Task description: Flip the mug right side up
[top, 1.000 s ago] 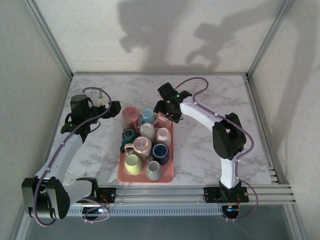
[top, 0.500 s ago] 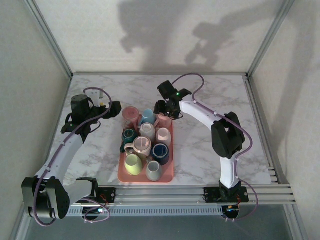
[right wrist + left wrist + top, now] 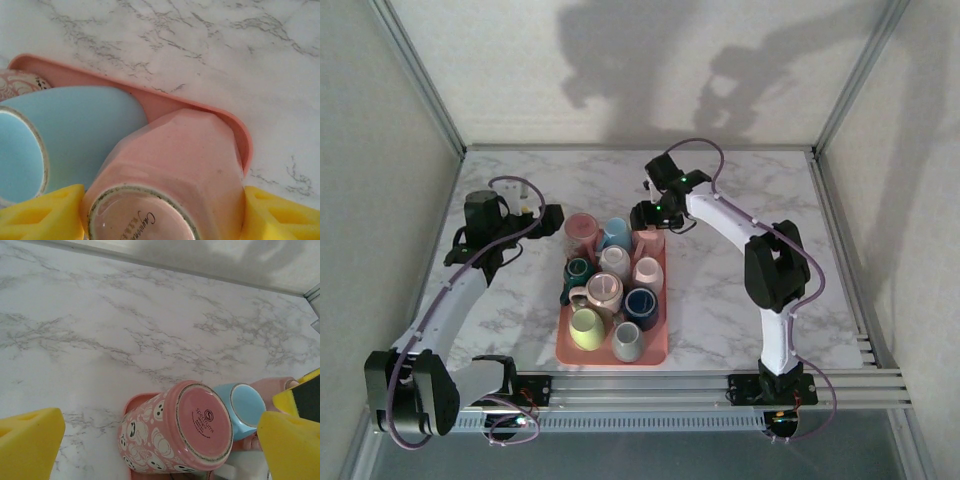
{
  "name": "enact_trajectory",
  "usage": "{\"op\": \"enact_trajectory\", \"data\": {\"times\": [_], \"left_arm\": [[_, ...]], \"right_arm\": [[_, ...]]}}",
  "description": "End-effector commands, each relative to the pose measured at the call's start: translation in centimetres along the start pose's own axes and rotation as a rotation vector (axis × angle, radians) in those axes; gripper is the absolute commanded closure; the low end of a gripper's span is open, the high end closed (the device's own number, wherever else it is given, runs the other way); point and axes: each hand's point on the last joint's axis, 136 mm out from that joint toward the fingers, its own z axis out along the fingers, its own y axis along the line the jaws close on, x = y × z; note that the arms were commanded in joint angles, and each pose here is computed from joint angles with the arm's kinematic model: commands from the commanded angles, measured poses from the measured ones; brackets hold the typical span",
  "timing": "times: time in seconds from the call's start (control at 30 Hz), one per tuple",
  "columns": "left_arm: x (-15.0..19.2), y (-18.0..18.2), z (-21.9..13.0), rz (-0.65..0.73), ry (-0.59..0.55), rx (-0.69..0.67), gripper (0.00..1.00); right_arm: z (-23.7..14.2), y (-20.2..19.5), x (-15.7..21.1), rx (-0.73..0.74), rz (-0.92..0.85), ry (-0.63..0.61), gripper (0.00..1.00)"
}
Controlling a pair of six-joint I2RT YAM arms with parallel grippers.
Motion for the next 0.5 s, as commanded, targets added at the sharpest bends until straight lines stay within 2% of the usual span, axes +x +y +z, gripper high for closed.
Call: {"op": "enact_trajectory", "data": {"times": [0.0, 0.37, 0.47], "left_arm": [[0.1, 0.0, 0.3, 0.016, -0.009, -0.005, 0.02], [1.6, 0.5, 1.1, 0.002, 0.012, -0.006, 0.03], [1.9, 0.5, 1.1, -0.005, 0.018, -0.007, 0.03]], "right_arm": [[-1.0, 1.0, -1.6, -0.074, -0.144, -0.025, 0.34], [0.4, 2.2, -0.7, -0.161, -0.455, 0.089, 0.33], [0.9, 2.4, -0.5, -0.185, -0.533, 0.115, 0.27]]}}
